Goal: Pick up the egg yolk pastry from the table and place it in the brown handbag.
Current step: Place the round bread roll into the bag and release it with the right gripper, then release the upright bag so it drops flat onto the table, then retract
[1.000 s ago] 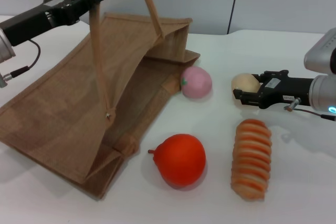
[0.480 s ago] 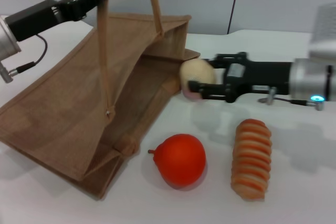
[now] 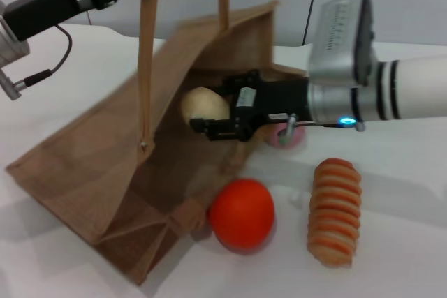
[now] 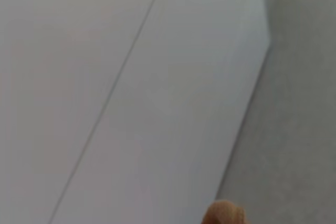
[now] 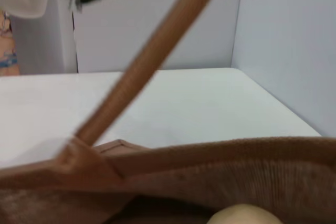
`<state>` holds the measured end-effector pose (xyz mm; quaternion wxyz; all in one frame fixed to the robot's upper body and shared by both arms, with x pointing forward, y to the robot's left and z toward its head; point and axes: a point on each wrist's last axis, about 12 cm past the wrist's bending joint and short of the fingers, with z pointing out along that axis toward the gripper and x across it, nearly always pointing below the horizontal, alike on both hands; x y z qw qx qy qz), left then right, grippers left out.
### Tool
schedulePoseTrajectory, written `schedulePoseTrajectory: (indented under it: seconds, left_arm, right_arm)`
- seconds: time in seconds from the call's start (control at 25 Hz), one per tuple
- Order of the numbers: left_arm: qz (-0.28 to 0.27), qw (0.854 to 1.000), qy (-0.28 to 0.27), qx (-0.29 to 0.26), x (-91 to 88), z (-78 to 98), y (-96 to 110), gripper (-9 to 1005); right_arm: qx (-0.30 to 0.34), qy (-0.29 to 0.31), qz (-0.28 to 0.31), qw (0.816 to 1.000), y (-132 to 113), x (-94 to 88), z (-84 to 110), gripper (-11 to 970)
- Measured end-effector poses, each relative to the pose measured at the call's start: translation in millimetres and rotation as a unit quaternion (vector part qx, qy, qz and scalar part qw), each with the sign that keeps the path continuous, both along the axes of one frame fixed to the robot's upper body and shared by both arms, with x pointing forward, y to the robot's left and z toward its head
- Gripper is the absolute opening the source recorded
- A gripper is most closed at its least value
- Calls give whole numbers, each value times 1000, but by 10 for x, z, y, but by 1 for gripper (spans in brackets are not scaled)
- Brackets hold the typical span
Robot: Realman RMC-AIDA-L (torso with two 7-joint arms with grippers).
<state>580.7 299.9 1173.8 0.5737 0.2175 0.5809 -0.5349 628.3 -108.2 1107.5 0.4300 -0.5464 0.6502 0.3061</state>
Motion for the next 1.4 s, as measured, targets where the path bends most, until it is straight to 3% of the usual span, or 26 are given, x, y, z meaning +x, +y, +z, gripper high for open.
schedulePoseTrajectory:
  seconds: [0.24, 0.36, 0.64, 0.92, 1.08, 1.2, 1.4]
  left_arm:
    - [-22, 999, -18, -29, -75, 76, 25, 177]
    - [-23, 999, -25, -39, -119, 88, 71, 178]
    - [-15, 998, -31, -57, -197, 112, 217, 180]
    - [-3, 998, -33, -62, -221, 108, 279, 181]
    - [36, 997, -30, -64, -220, 66, 377, 182]
    - [77, 994, -20, -69, -202, -6, 462, 182]
    - [136, 988, 16, -67, -122, -158, 544, 184]
  right_arm:
    - [-19, -21, -12, 1000, 149, 24, -33, 641]
    - [-16, -20, -42, 999, 158, 60, -46, 643]
    - [-19, -22, -50, 998, 134, 62, -75, 635]
    - [-15, -17, -51, 998, 105, 53, -83, 736]
    - [11, -6, -25, 1000, 70, -30, -75, 793]
    - [37, 0, -5, 999, -43, -97, -64, 802]
    - [102, -1, 5, 995, -508, -250, -60, 800]
